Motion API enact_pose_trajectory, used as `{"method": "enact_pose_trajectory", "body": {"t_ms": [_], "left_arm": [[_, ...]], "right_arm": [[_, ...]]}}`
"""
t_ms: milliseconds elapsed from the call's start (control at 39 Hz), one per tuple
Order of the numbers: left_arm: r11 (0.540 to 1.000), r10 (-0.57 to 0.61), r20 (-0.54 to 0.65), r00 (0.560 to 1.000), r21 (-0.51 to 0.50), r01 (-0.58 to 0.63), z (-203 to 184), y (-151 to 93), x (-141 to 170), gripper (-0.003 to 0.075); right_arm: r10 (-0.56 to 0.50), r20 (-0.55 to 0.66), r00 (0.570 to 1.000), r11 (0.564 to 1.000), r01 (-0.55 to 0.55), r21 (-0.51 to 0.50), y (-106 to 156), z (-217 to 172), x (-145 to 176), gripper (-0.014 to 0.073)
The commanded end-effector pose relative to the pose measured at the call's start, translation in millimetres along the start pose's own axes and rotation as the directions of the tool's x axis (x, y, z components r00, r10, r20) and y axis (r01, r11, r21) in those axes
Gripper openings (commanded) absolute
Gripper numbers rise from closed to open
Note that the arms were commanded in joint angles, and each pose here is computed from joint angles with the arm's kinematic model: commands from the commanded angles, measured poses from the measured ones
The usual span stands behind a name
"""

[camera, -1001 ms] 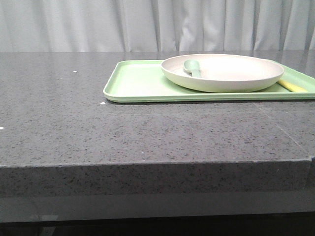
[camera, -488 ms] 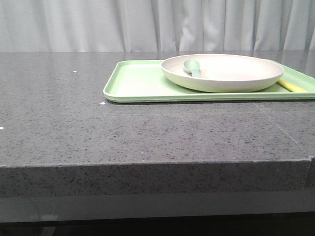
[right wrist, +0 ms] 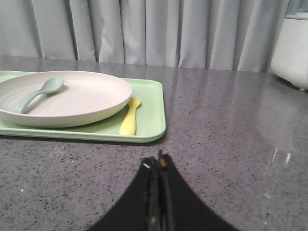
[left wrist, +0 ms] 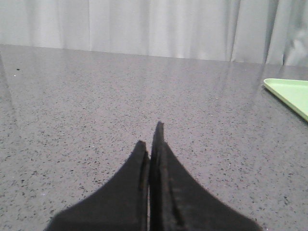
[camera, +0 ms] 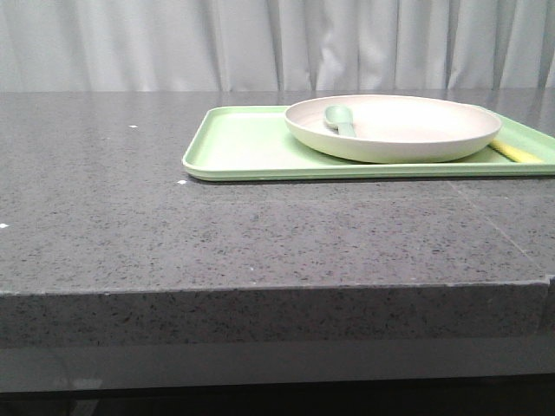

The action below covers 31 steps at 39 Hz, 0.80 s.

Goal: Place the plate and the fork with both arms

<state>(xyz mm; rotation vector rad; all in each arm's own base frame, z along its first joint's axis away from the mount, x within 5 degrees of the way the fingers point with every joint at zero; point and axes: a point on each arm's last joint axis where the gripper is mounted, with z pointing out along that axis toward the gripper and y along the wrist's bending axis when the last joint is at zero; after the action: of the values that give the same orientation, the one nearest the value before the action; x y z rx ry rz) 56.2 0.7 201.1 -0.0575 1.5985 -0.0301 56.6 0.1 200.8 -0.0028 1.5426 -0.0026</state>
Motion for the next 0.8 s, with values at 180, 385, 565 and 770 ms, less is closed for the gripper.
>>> {"method": "enact_pose_trajectory", "body": {"t_ms": [180, 385, 565, 770], "left_arm": [[1.0, -0.015, 0.102, 0.995, 0.002, 0.015, -1.9, 0.0, -8.1, -0.0018], [1.0, -0.014, 0.147, 0.989, 0.003, 0.013, -2.5, 0.0, -12.2, -0.0018], [1.0, -0.014, 0.174, 0.985, 0.003, 0.013, -2.9, -0.1, -14.6, -0.0018], [1.0, -0.014, 0.173, 0.985, 0.003, 0.013, -2.8, -0.1, -14.5, -0.0018]], "right_arm": [[-0.005, 0.105, 0.994, 1.0, 0.004, 0.008, -0.7, -1.9, -9.8, -0.0067], [-0.005, 0.105, 0.994, 1.0, 0.004, 0.008, -0.7, -1.9, -9.8, -0.0067], [-0.005, 0.105, 0.994, 1.0, 0.004, 0.008, -0.7, -1.9, -9.8, -0.0067], [-0.005, 0.105, 0.994, 1.0, 0.004, 0.008, -0.7, -1.9, -9.8, -0.0067]]}}
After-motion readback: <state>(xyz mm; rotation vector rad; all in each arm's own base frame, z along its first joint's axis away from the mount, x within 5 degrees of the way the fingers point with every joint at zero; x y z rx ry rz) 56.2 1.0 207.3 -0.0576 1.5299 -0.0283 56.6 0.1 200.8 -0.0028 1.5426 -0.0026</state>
